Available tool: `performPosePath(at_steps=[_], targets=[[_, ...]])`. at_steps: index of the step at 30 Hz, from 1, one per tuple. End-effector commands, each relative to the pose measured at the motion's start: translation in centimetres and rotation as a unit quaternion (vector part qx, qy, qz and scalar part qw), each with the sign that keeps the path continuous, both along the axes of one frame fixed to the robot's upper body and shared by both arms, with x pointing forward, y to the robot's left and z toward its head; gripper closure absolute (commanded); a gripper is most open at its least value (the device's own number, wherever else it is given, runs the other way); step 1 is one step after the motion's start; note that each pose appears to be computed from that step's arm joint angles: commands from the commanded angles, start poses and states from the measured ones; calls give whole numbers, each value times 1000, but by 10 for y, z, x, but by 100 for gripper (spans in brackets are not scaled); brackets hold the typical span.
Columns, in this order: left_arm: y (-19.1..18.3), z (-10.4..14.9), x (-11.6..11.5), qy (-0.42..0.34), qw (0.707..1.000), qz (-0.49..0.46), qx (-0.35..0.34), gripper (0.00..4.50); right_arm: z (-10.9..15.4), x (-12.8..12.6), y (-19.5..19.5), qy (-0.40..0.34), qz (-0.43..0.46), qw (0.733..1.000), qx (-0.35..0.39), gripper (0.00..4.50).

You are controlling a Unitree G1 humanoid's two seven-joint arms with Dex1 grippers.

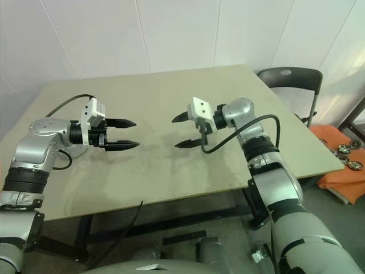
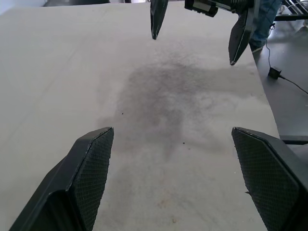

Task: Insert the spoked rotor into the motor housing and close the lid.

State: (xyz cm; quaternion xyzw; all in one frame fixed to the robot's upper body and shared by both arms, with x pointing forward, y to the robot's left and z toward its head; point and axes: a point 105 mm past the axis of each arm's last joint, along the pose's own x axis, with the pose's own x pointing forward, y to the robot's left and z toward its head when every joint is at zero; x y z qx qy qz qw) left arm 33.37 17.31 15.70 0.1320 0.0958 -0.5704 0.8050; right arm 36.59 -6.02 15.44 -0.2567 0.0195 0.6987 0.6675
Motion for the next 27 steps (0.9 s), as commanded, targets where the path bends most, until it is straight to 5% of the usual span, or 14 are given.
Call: performPosePath(at_steps=[1,27], targets=[[2,15,-1,-25,1000,1,-2,32,17,4,3,-30,0,999,14,6],[14,17,-19,-23,999,37,-19,32,19,1,20,-13,20,999,29,6]])
